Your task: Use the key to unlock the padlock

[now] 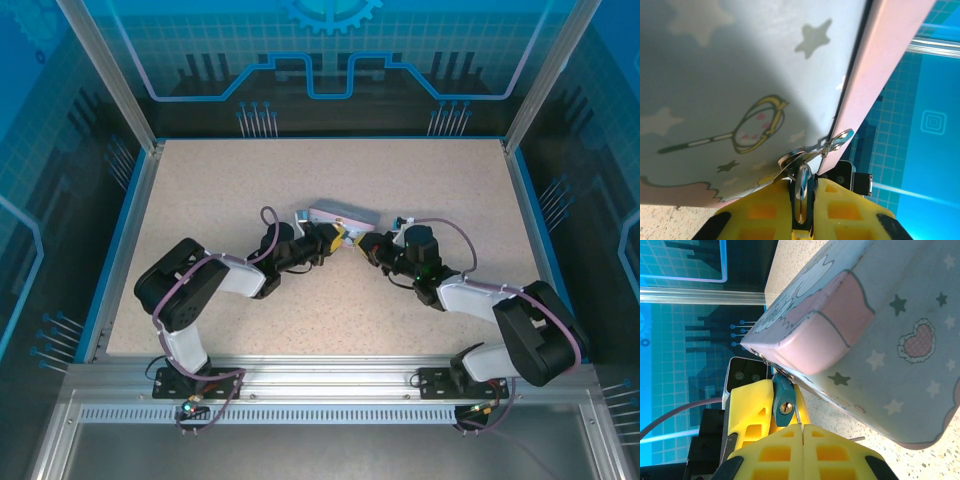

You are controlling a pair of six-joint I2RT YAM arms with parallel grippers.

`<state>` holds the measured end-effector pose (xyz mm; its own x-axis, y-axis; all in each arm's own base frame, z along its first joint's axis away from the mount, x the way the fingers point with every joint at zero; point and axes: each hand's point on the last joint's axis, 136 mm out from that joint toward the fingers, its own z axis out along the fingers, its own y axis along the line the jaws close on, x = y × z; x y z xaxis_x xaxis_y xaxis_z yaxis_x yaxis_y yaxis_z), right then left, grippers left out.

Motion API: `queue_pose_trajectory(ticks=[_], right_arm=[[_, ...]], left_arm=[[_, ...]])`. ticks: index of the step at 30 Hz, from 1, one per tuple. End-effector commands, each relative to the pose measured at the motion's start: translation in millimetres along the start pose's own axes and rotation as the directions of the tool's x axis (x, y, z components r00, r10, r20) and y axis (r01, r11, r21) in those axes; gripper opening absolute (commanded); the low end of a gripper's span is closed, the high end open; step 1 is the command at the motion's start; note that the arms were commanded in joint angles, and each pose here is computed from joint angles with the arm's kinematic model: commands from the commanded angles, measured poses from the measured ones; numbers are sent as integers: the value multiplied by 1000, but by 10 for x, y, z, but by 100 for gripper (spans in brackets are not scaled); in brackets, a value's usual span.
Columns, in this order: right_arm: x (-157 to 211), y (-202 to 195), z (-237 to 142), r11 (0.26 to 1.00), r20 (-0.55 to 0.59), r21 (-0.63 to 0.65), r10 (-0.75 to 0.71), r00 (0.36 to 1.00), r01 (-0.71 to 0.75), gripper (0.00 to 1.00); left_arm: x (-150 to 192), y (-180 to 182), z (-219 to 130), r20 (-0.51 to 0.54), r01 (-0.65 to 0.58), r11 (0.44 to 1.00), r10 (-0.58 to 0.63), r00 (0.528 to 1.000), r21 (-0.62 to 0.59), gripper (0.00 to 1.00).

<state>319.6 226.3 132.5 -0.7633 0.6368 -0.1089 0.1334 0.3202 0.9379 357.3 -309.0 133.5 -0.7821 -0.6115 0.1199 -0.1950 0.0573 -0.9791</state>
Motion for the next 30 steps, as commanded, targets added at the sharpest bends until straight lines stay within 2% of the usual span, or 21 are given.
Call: queue_pose_trajectory(ticks=[1,15,30], right_arm=[[17,115,-18,999,0,-28,-19,1000,19,0],[5,127,9,999,-1,-32,-20,1000,20,0],[-3,250,40,994,8,-103,-25,1000,25,0]], left_arm=[[74,-204,-28,-26,-17,998,19,999,66,0],[80,-213,-30,-27,-18,998,20,999,68,0],[116,-214,-37,-38,-14,997,17,999,72,0]])
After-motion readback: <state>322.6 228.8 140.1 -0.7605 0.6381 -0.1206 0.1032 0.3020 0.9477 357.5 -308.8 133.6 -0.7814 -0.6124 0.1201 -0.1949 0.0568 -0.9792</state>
